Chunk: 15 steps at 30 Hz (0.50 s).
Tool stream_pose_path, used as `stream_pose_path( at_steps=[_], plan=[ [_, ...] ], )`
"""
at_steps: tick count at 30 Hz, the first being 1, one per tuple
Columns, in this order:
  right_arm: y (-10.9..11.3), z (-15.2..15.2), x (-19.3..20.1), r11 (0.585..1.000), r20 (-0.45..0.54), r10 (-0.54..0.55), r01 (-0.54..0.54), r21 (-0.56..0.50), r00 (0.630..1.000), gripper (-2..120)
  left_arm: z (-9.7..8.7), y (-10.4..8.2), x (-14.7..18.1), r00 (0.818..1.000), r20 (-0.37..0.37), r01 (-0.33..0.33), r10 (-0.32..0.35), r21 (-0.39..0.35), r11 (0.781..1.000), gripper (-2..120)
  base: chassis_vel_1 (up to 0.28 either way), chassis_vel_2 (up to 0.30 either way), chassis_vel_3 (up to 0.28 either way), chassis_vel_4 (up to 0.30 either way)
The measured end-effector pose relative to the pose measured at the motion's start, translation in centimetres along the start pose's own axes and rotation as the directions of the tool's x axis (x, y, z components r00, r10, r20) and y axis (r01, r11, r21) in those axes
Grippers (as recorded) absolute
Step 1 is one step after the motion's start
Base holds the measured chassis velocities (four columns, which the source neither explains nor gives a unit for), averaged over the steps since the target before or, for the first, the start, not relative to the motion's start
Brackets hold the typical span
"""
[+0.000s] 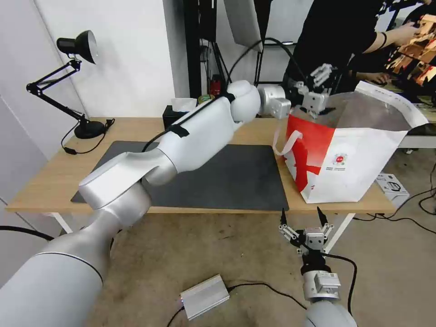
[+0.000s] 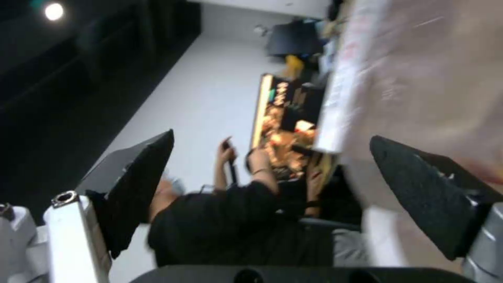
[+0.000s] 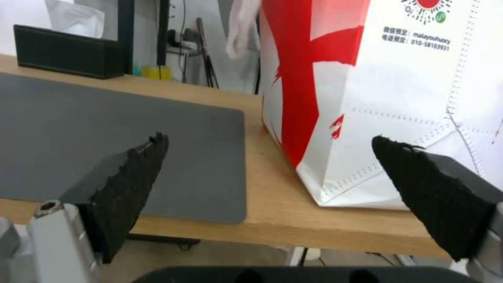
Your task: Pick up the trash from the table and place it into the takeout bag.
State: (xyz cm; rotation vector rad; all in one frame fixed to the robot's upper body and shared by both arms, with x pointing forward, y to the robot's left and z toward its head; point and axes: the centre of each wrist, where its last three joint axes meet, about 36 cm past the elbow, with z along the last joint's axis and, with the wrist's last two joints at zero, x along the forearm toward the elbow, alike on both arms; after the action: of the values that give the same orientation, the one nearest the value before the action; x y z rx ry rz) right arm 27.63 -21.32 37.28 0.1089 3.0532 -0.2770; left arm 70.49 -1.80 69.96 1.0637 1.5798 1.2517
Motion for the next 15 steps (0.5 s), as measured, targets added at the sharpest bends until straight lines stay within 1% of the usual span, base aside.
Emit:
stream_pose_path(
  at_steps=[1,5,6,8,10,11,12,15],
  plan=[
    [0.0,0.0,0.0,1.0,0.0,0.0,0.0,0.0,1.0,99,0.0,0.0,0.0,1.0,0.0,0.0,0.0,0.0,1.0,100,0.0,0.0,0.0,0.0],
    [-0.1,-0.1,-0.1,1.0,0.003,0.002,-0.002,0.001,1.0,99,0.8,2.3,1.9,0.994,-0.038,0.103,-0.101,0.061,0.993,100,0.0,0.0,0.0,0.0],
    [-0.1,-0.1,-0.1,1.0,0.003,0.002,-0.002,0.001,1.0,99,0.8,2.3,1.9,0.994,-0.038,0.103,-0.101,0.061,0.993,100,0.0,0.0,0.0,0.0],
    [-0.2,-0.1,-0.2,1.0,0.005,0.003,-0.003,0.004,1.0,99,1.2,3.8,3.4,0.987,-0.063,0.151,-0.146,0.089,0.985,100,0.0,0.0,0.0,0.0],
    [-0.3,-0.2,-0.3,1.0,0.007,0.004,-0.004,0.005,1.0,99,1.8,5.5,5.4,0.978,-0.097,0.193,-0.183,0.1,0.976,100,0.0,0.0,0.0,0.0],
    [-0.3,-0.2,-0.3,1.0,0.008,0.004,-0.004,0.006,1.0,99,2.0,6.1,6.3,0.974,-0.11,0.209,-0.197,0.105,0.972,100,0.0,0.0,0.0,0.0],
    [-0.3,-0.2,-0.3,1.0,0.008,0.004,-0.004,0.006,1.0,99,2.0,6.1,6.3,0.974,-0.11,0.209,-0.197,0.105,0.972,100,0.0,0.0,0.0,0.0],
    [-0.4,-0.3,-0.3,1.0,0.008,0.005,-0.005,0.008,1.0,100,2.9,8.2,10.2,0.954,-0.168,0.269,-0.249,0.106,0.957,100,0.0,0.0,0.0,0.0]
  ],
)
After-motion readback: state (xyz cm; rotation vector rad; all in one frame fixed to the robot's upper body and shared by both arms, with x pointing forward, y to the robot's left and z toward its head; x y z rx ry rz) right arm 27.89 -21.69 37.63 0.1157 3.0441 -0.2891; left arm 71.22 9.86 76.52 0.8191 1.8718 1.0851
